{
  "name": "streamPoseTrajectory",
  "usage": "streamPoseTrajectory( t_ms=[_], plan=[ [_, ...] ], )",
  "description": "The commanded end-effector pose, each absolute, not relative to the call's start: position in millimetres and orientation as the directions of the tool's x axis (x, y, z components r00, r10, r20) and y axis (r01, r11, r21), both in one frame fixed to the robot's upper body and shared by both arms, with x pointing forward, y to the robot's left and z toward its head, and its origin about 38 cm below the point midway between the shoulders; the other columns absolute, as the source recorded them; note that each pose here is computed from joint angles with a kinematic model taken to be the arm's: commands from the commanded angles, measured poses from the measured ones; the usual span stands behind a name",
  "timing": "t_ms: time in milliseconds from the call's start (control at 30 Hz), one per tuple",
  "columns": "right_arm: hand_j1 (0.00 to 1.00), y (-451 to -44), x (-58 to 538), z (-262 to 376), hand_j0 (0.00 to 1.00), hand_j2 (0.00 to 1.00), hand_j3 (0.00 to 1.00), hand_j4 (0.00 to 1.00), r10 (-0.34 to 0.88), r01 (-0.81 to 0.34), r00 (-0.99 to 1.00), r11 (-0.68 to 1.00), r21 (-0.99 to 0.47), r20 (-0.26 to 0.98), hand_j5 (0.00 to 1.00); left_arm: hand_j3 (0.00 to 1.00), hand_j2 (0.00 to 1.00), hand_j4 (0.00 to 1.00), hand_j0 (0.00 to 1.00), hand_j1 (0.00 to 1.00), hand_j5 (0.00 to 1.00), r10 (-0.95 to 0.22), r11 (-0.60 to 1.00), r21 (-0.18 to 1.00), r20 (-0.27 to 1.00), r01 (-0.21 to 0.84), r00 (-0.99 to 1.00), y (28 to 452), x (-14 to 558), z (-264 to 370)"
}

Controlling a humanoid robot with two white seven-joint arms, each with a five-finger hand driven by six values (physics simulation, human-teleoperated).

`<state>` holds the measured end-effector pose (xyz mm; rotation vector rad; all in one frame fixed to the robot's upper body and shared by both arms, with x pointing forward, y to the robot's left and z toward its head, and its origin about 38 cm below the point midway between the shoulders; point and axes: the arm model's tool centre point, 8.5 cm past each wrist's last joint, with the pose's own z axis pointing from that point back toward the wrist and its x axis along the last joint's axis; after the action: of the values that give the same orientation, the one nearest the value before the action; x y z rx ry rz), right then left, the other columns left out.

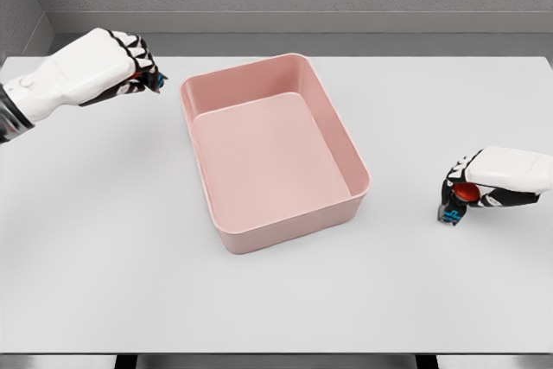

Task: Put the industrial switch in the basket with both arms

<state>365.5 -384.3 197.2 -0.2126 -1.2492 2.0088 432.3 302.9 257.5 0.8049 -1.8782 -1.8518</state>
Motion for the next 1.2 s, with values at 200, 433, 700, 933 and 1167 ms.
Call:
streamPoseTrajectory(
  t_ms=[200, 433, 700, 933, 1167],
  plan=[
    [0.48, -380.8, 370.4, 208.1, 0.48, 0.48, 0.48, 0.48, 0.661, -0.481, -0.716, -0.234, -0.845, 0.224, 0.48, 0.28, 0.28, 0.28, 0.28, 0.28, 0.28, -0.560, 0.011, 0.981, -0.153, -0.193, -0.814, 271.8, 417.4, 277.3],
    [0.47, -374.2, 375.6, 215.9, 0.47, 0.47, 0.47, 0.47, 0.649, -0.455, -0.729, -0.224, -0.862, 0.216, 0.47, 0.28, 0.28, 0.28, 0.28, 0.28, 0.28, -0.513, 0.091, 0.975, -0.127, -0.200, -0.849, 238.8, 414.2, 276.7],
    [0.46, -361.8, 381.6, 225.8, 0.46, 0.46, 0.46, 0.46, 0.625, -0.421, -0.753, -0.213, -0.882, 0.208, 0.46, 0.28, 0.28, 0.28, 0.28, 0.28, 0.28, -0.425, 0.094, 0.988, -0.069, -0.120, -0.903, 185.7, 409.4, 242.8],
    [0.46, -349.4, 387.4, 237.9, 0.46, 0.46, 0.46, 0.46, 0.599, -0.382, -0.777, -0.207, -0.901, 0.192, 0.46, 0.28, 0.28, 0.28, 0.28, 0.28, 0.28, -0.417, 0.073, 0.993, -0.055, -0.094, -0.907, 174.7, 409.1, 225.4],
    [0.45, -344.1, 392.6, 247.2, 0.45, 0.45, 0.45, 0.45, 0.589, -0.356, -0.788, -0.201, -0.912, 0.178, 0.45, 0.28, 0.28, 0.28, 0.28, 0.28, 0.28, -0.435, 0.021, 0.998, -0.040, -0.054, -0.900, 179.6, 408.2, 206.6]
  ],
)
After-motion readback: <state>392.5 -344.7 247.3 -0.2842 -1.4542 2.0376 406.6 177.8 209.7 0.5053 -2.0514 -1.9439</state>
